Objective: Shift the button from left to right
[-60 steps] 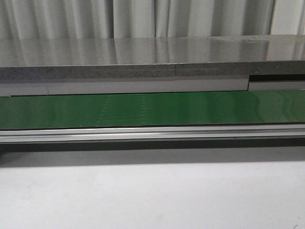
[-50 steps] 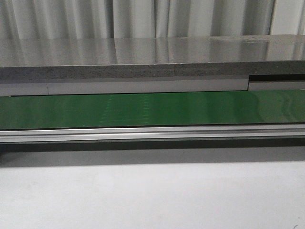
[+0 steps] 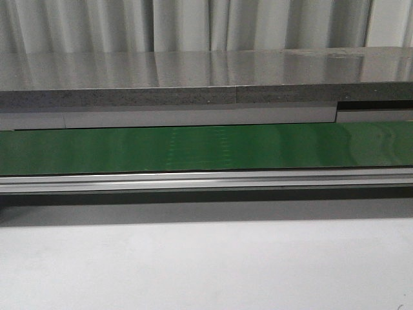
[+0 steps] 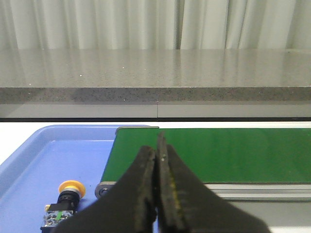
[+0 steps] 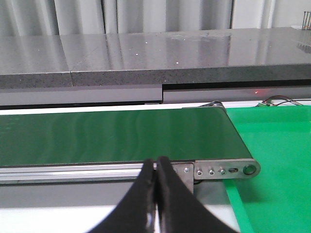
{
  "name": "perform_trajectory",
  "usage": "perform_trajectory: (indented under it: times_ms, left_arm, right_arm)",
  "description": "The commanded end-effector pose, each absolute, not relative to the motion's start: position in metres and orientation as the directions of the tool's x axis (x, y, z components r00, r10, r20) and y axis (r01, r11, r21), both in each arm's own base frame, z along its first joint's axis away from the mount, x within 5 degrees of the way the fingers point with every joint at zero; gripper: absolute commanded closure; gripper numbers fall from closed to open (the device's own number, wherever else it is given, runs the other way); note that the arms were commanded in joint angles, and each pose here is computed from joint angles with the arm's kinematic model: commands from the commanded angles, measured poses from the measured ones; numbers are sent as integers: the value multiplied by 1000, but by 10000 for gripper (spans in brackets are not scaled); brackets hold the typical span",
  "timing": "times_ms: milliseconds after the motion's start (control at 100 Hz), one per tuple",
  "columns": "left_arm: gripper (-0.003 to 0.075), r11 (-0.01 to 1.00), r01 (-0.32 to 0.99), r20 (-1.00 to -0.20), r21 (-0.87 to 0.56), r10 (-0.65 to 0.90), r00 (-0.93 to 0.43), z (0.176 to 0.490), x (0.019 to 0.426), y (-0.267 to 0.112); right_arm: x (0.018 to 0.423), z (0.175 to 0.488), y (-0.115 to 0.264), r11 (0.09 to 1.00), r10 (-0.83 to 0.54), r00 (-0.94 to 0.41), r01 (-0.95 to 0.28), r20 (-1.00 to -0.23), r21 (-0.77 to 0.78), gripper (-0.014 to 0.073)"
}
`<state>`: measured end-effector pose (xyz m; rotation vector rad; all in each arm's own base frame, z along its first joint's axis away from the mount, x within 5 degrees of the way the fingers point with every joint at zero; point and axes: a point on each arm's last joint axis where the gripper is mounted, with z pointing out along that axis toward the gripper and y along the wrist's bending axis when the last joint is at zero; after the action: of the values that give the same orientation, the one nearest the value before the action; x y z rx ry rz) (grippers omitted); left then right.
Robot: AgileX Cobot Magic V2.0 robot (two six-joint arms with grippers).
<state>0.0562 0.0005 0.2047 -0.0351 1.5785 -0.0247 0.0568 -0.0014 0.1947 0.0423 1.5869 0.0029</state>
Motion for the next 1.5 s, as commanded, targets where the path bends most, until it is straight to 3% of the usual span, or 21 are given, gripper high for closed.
perform_trajectory:
  times_ms: [0, 170, 380, 590, 780, 1170, 1220, 1310, 1440, 1490]
  left_arm:
    - [741, 996, 10, -989, -84, -84, 123, 227, 51, 0]
    - [741, 994, 14, -988, -106, -107, 115, 269, 46, 0]
    - [741, 995, -5, -992, -100, -100, -83, 321, 43, 0]
    - [741, 996, -31, -938, -88, -94, -333, 358, 51, 0]
    - [741, 995, -45, -850, -88, -99, -518, 364, 68, -1]
    - [732, 998, -63, -799, -27, -60, -599, 357, 90, 3]
    - [696, 998, -64, -786, -27, -60, -615, 355, 91, 3]
    - [565, 998, -65, -764, -25, -61, -643, 352, 92, 3]
    - [192, 997, -67, -746, -23, -62, -663, 350, 92, 3]
    - [87, 998, -66, -746, -23, -61, -663, 350, 92, 3]
  right_arm:
    - [54, 210, -2, 999, 26, 93, 25, -995, 29, 663]
    - [54, 210, -2, 999, 26, 93, 25, -995, 29, 663]
    - [54, 210, -2, 999, 26, 93, 25, -995, 29, 663]
    - [54, 210, -2, 999, 26, 93, 25, -995, 29, 663]
    - [54, 210, -2, 999, 26, 93, 25, -995, 29, 663]
    - [54, 210, -2, 999, 26, 93, 25, -995, 29, 663]
    - [54, 210, -2, 999, 26, 93, 25, -995, 29, 663]
    - [54, 210, -2, 999, 26, 93, 25, -995, 29, 663]
    - [54, 210, -2, 999, 26, 93, 25, -995, 29, 663]
    - [54, 210, -2, 999, 26, 93, 25, -995, 29, 663]
